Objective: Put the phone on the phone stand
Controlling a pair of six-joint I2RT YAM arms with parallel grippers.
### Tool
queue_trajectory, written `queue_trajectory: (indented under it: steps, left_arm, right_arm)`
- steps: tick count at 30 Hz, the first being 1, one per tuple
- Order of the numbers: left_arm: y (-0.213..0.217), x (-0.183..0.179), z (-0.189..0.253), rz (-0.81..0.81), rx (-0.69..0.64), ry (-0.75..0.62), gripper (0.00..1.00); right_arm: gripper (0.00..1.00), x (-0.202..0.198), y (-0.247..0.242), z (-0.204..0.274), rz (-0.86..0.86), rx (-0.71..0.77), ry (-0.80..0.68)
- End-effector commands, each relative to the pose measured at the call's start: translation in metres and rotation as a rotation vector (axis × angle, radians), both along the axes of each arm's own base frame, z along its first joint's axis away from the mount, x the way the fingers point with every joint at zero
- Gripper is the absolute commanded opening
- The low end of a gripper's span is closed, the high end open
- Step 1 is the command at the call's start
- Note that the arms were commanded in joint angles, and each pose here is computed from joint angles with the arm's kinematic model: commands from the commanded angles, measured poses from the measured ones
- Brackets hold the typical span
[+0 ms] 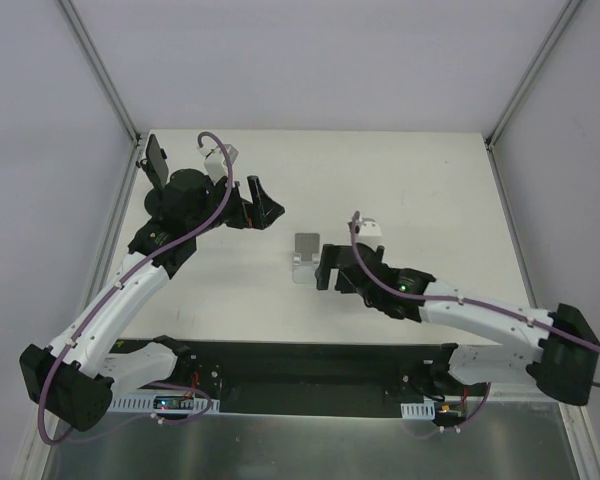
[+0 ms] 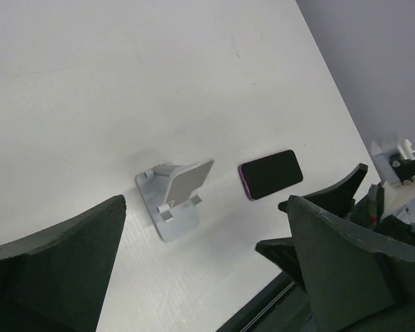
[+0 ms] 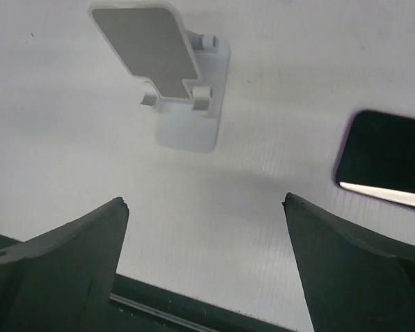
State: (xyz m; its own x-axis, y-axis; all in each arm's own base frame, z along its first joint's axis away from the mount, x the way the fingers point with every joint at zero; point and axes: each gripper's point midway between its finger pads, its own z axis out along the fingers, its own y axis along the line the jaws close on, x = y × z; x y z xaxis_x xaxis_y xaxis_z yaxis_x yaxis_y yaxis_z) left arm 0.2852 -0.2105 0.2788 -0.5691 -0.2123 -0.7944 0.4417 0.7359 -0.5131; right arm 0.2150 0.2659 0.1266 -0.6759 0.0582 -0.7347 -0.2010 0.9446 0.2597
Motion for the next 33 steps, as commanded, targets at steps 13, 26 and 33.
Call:
queue_trajectory:
  steps: [13, 26, 33]
  left_arm:
    - [0.002, -0.007, 0.030, -0.044, -0.014, -0.117, 0.99]
    - [-0.013, -0.008, 0.020, -0.120, -0.035, -0.040, 0.99]
    - [-0.007, 0.000, 0.012, -0.076, 0.007, -0.046, 0.99]
  right_arm:
    - [0.97, -0.053, -0.141, -0.032, -0.490, 0.343, 0.045]
    - [0.96, -0.057, -0.164, -0.059, -0.652, 0.181, 0.326]
    - [0.96, -0.063, -0.179, -0.086, -0.871, 0.243, 0.428]
